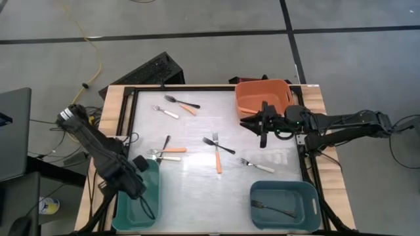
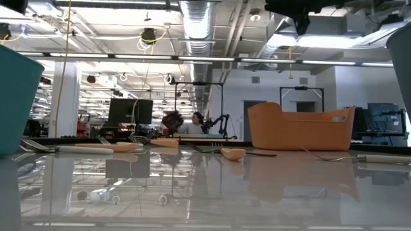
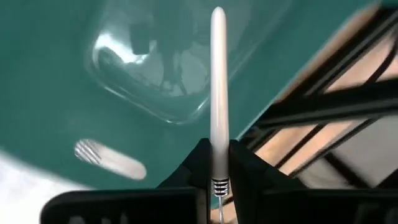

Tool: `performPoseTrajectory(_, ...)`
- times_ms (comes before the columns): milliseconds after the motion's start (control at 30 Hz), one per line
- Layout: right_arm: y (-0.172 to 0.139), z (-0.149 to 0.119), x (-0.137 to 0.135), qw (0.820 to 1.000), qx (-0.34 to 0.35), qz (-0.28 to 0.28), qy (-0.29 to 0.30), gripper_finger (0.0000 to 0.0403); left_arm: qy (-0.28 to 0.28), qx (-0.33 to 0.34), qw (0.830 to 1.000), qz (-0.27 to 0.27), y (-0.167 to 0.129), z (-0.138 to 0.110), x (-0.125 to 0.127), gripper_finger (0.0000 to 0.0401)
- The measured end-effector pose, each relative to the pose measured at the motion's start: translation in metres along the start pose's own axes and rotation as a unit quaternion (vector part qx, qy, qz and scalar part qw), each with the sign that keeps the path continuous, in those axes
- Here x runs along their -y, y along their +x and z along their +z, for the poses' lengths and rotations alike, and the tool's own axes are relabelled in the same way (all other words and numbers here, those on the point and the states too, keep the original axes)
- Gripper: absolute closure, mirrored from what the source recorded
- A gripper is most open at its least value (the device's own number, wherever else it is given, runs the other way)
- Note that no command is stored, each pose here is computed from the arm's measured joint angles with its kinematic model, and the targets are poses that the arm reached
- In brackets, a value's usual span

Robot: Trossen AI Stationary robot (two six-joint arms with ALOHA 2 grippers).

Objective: Sort silverware by color (type)
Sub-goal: Put the white fork into the green bin, then put the black fork into the blue bin

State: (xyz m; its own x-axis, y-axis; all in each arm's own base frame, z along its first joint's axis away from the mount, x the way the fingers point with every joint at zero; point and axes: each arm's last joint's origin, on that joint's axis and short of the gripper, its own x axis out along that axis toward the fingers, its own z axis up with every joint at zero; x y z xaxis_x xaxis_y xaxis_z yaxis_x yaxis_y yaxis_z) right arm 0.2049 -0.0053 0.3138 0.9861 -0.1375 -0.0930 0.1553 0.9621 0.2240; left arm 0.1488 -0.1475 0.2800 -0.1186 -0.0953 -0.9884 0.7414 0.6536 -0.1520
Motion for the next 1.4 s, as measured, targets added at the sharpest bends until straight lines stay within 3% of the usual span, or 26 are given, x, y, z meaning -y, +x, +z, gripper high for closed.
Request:
performPoseTrajectory(167,0.000,-0.001,-0.002,0.997,-0.004,0.005,0.071,0.0302,0.097,-0.016,0.995,0.016,0.035,-0.001,0.003,0.0383)
performPoseTrajectory(367,-0.002,-0.005,-0.013,0.995,-0.020,0.024,0.097,0.0302,0.157,0.045,0.986,0.039,0.043,0.011,0.001,0.0382)
performPoseTrajectory(633,-0.005,-0.018,-0.018,0.994,-0.079,0.020,0.080,0.0302,0.156,0.079,0.983,0.060,0.047,0.017,-0.001,0.0359)
performPoseTrajectory(833,-0.009,-0.030,-0.024,0.987,-0.141,0.044,0.068,0.0302,0.125,0.088,0.984,0.092,0.046,0.020,-0.002,0.0312)
performPoseTrajectory(1033,-0.010,-0.032,-0.026,0.986,-0.149,0.047,0.065,0.0302,0.116,0.082,0.980,0.142,0.043,0.020,-0.005,0.0260)
performPoseTrajectory(1267,-0.009,-0.031,-0.024,0.986,-0.147,0.042,0.066,0.0302,0.136,0.104,0.961,0.218,0.001,0.015,-0.004,0.0230)
performPoseTrajectory(1400,-0.008,-0.031,-0.021,0.986,-0.145,0.037,0.068,0.0302,0.103,0.094,0.938,0.319,-0.030,-0.004,-0.007,0.0231)
